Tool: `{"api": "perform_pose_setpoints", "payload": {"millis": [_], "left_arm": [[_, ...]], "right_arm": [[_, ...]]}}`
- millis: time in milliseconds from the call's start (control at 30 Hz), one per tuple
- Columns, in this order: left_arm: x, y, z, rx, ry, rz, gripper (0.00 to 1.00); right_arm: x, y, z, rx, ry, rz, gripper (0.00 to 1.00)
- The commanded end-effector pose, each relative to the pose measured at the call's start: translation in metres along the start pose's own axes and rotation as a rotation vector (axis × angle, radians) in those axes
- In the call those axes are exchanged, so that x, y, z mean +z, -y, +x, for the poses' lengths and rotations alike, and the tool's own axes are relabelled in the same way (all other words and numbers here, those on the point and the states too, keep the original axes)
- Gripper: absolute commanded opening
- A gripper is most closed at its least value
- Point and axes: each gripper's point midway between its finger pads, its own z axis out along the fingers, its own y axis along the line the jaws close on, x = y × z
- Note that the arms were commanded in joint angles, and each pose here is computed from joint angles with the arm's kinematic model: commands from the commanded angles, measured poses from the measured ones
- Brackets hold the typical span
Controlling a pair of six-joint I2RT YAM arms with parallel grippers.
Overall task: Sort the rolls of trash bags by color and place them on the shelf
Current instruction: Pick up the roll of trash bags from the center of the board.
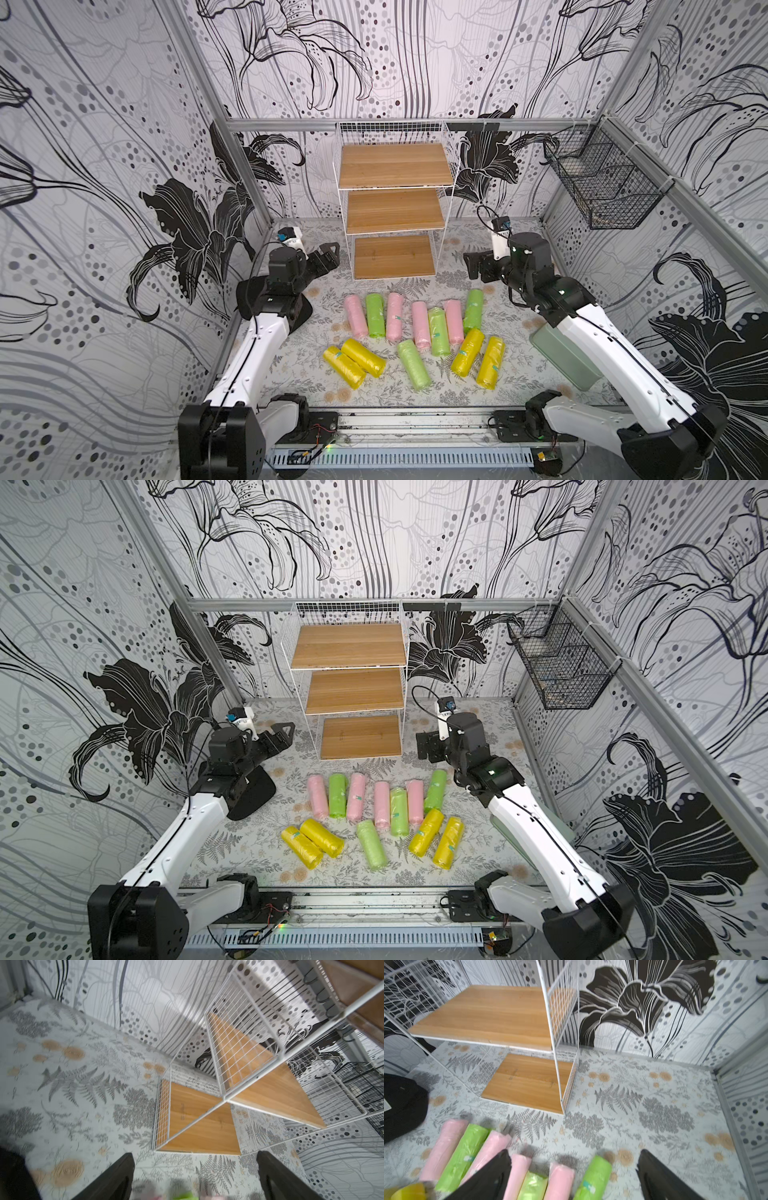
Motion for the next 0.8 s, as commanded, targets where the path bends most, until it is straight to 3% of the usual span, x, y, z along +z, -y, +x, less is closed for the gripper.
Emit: {"api": "perform_pose_setpoints", "payload": {"millis": [0,167,300,533,767], "left_arm": [[-0.006,-0.034,0.057,-0.090,-0.163,-0.181,0.93],[-0.018,-0.043,0.124,-0.128,-0.359,-0.245,0.90],[-0.025,-0.037,0.159,-0.085,-0.466,-0.278,0.90],[-0.026,-0.029,0.180,0.052,-0.579,-0.314,0.92],[-0.007,-0.043,0.189,0.091,-0.586,-0.364,0.86]], "right_arm": [[0.000,-0.017,0.076,0.077,-0.269,-0.080,0.96],[0.003,-0.070,0.120,0.061,-0.418,-0.221,0.90],[0.002,-0.107,0.146,0.004,-0.523,-0.277,0.86],[0.003,-0.149,0.173,0.039,-0.605,-0.339,0.81],[0.028,-0.202,0.175,0.071,-0.607,-0.438,0.76]]}}
